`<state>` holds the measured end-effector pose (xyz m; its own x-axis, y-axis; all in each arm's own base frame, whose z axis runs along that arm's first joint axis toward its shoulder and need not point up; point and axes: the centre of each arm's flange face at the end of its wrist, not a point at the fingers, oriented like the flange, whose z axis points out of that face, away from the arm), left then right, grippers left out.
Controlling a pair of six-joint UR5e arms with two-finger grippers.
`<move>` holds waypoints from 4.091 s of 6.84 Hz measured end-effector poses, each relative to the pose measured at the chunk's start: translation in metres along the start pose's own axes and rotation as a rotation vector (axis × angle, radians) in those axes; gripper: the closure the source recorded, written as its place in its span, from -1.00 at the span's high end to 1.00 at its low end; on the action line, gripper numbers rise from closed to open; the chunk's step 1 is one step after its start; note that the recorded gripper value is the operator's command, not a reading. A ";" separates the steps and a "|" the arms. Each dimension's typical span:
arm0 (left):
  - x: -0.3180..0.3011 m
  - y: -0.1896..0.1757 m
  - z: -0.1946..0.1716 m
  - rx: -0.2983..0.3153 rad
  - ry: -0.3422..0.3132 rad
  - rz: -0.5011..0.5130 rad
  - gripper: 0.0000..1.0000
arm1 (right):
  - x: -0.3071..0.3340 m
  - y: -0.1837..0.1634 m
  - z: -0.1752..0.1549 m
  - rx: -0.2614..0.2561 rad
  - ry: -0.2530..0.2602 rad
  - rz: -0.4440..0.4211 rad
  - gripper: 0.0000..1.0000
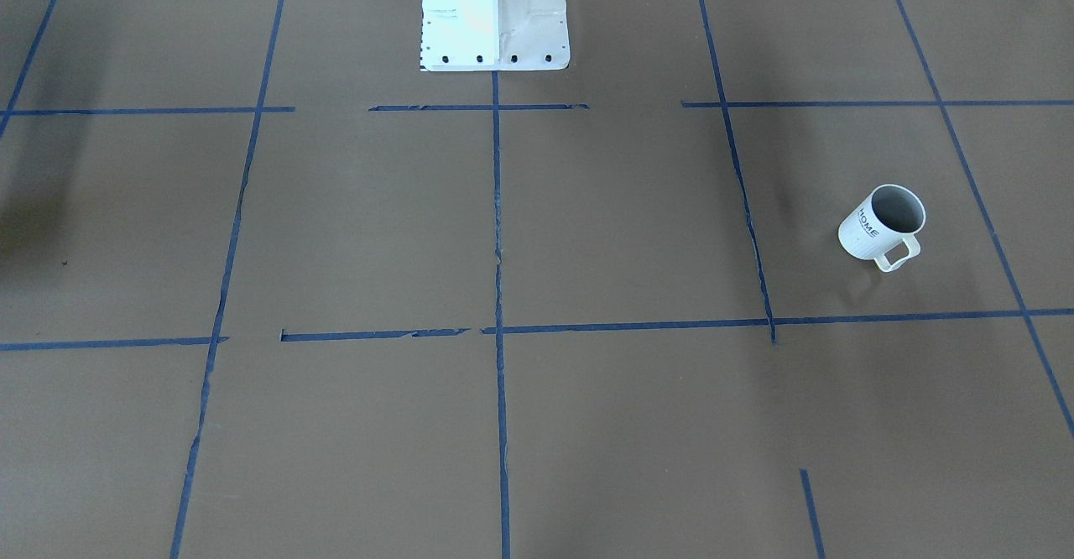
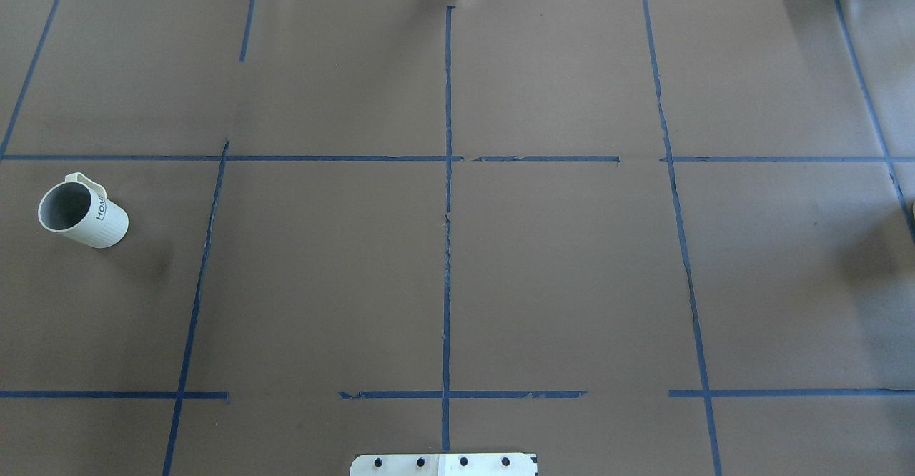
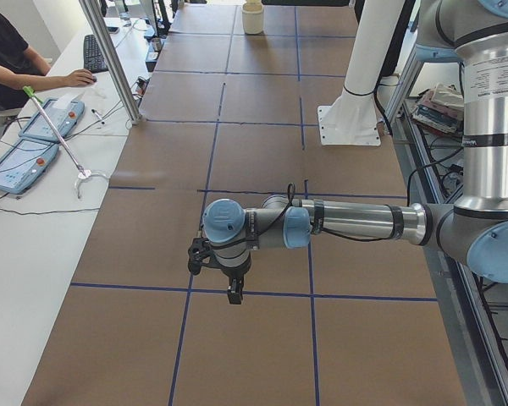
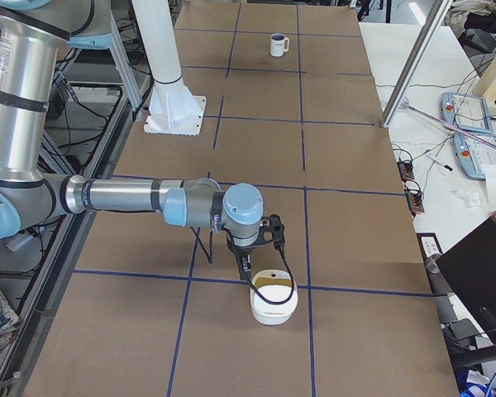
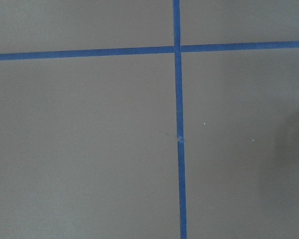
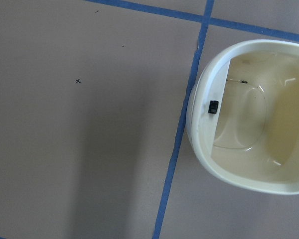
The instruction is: Left arm hands cup to right arm to dump lemon
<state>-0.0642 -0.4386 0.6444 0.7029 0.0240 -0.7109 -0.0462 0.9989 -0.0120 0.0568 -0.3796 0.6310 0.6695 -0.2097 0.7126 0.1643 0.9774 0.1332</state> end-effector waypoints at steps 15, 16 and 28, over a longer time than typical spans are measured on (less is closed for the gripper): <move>0.190 -0.064 0.079 0.001 0.066 -0.001 1.00 | -0.045 0.009 0.016 0.093 -0.084 -0.176 1.00; 0.199 -0.064 0.088 -0.014 0.066 0.000 1.00 | -0.044 0.011 0.017 0.093 -0.084 -0.178 1.00; 0.256 -0.071 0.091 0.046 0.135 -0.043 -1.00 | -0.057 0.002 0.019 0.100 -0.104 -0.206 0.89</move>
<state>0.1836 -0.4998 0.5271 0.6011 -0.0217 -0.7989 0.0164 0.9998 -0.0148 0.0046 -0.3647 0.6038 0.5501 -0.4061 0.7297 0.2135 0.9132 0.3472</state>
